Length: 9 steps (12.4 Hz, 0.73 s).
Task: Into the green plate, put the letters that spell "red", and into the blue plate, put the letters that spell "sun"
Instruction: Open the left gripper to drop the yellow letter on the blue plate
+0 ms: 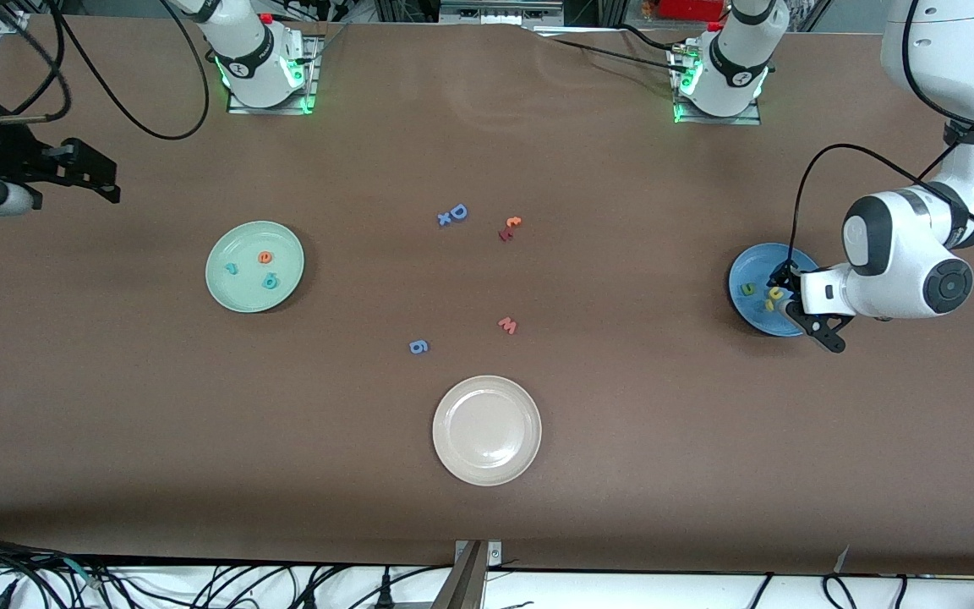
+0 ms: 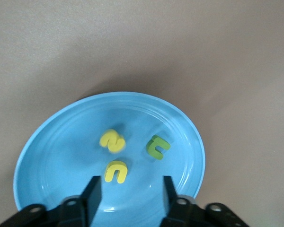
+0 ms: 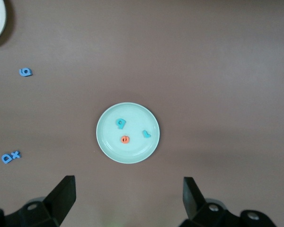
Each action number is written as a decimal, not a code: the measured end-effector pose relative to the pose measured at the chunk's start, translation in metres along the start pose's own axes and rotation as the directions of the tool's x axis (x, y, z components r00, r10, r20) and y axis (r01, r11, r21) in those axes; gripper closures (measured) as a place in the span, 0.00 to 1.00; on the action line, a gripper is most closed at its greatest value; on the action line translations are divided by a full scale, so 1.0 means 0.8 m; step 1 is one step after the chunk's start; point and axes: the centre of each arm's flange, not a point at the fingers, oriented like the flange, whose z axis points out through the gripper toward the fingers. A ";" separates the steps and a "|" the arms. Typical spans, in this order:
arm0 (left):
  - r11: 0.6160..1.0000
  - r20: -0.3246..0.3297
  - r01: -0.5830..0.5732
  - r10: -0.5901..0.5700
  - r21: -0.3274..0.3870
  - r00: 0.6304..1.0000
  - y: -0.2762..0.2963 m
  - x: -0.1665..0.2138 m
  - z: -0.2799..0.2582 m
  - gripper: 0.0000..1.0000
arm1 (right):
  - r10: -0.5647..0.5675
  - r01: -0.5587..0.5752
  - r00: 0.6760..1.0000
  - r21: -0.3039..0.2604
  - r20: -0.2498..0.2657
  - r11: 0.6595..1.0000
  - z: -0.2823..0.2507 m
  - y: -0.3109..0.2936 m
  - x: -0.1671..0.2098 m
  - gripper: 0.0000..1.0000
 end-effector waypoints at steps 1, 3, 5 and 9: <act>1.000 -0.005 0.013 -0.013 0.004 1.000 0.000 0.001 -0.003 0.22 | 0.021 -0.021 1.000 0.005 0.004 1.000 0.004 0.015 -0.006 0.00; 0.998 -0.041 0.059 -0.057 0.025 0.998 0.005 0.007 -0.034 0.01 | 0.044 -0.044 0.999 0.007 0.005 0.999 0.006 0.030 -0.012 0.00; 0.995 -0.097 0.087 -0.082 0.039 0.992 0.024 0.010 -0.108 0.00 | 0.040 -0.040 0.999 -0.007 -0.001 0.999 0.005 0.028 -0.011 0.00; 0.981 -0.242 0.076 -0.031 0.176 0.970 0.089 -0.007 -0.289 0.00 | 0.017 -0.018 1.000 -0.042 -0.020 0.999 -0.001 0.012 -0.009 0.00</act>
